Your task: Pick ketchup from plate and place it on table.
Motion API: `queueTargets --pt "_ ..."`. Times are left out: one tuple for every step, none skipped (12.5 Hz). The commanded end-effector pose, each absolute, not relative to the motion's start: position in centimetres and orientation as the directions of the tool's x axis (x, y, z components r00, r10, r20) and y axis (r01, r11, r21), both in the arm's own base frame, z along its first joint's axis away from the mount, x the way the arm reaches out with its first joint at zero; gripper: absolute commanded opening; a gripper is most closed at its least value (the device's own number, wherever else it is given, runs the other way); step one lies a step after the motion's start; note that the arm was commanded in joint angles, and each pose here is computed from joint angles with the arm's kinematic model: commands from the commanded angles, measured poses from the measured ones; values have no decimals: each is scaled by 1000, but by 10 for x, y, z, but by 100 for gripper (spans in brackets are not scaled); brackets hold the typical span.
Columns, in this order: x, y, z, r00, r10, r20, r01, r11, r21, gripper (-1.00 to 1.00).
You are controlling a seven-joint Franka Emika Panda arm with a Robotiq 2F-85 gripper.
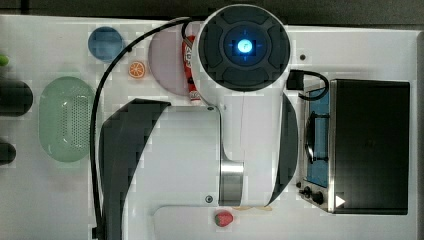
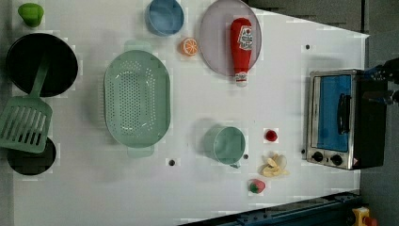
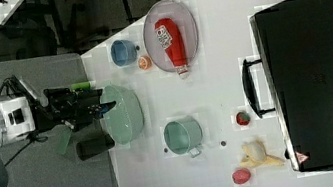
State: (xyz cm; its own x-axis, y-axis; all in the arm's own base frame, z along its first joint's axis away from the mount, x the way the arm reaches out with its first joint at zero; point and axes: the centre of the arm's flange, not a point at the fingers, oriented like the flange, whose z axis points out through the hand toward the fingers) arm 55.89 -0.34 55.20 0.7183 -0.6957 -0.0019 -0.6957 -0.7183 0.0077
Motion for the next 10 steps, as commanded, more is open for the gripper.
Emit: queueTargets --pt "520 -22 590 726 -684 -67 -684 -729 28 41" --pt "525 -18 583 736 -673 -74 -673 -739 32 61" --pt "531 -14 573 742 -665 -83 -665 -746 39 83" --pt "537 -11 562 745 -660 -93 -659 -751 45 99" --pt "546 -6 551 751 -653 -95 -652 -757 44 100" --pt "557 -2 539 758 -647 -86 -647 -762 33 100" --pt "568 1 526 765 -640 -71 -641 -768 17 100" --pt "579 4 513 777 -626 -60 -627 -779 3 100" --pt "590 7 499 800 -598 -51 -600 -800 -11 100" --pt "599 10 484 824 -564 -50 -565 -825 -18 100"
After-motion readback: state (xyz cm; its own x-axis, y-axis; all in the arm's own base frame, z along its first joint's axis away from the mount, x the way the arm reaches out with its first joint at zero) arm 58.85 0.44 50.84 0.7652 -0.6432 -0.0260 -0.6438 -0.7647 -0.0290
